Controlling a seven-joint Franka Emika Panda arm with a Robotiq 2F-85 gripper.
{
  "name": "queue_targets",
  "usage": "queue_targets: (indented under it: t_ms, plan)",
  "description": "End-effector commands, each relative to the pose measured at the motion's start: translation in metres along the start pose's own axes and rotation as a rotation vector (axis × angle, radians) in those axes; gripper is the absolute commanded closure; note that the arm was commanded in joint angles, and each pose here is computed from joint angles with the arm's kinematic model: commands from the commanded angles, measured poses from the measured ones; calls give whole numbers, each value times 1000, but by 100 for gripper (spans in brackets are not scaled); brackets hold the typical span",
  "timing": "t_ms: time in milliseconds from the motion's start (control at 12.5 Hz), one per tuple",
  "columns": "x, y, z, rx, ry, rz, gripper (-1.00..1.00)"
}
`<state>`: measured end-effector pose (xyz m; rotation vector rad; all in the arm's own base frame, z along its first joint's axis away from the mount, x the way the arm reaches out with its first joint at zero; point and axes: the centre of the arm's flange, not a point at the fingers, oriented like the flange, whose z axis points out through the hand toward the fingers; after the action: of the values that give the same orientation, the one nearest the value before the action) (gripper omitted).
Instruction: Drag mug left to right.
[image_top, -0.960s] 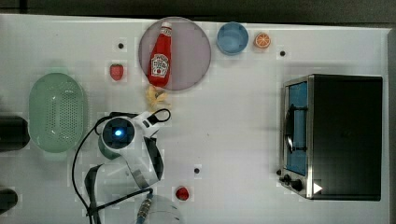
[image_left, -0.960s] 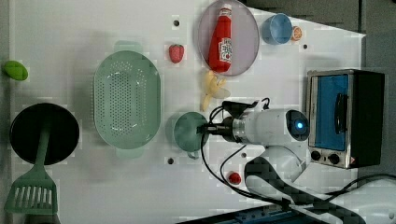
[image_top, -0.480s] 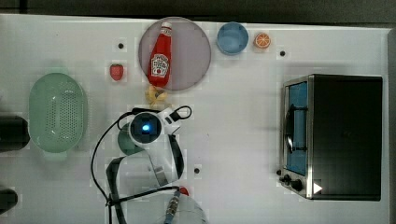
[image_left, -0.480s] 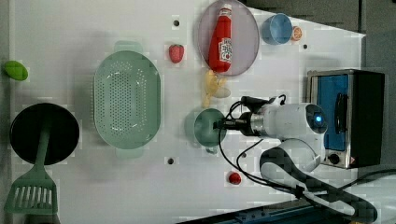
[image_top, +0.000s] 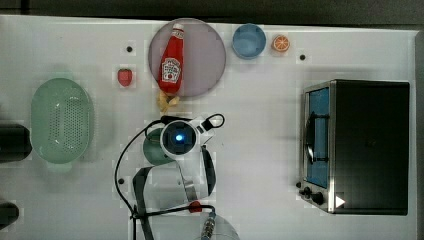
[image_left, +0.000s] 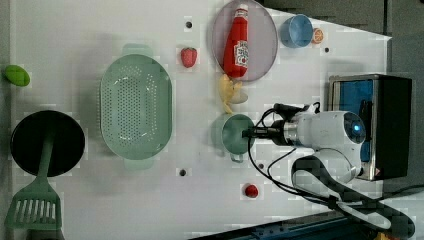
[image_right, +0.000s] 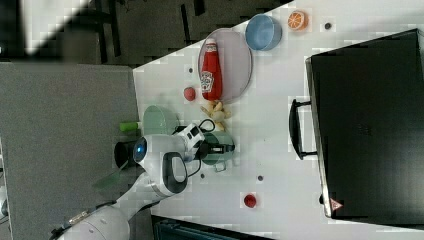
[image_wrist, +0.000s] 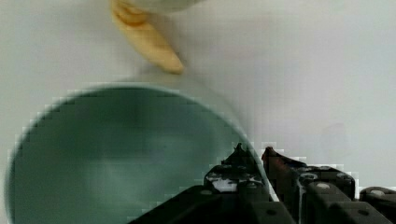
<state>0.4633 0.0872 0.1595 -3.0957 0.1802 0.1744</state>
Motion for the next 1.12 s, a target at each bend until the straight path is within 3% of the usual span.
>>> queue_targets:
  t_ms: [80, 1120]
  plan:
    - [15, 32, -14, -4, 28, -77, 65]
    - [28, 159, -20, -53, 2, -149, 65]
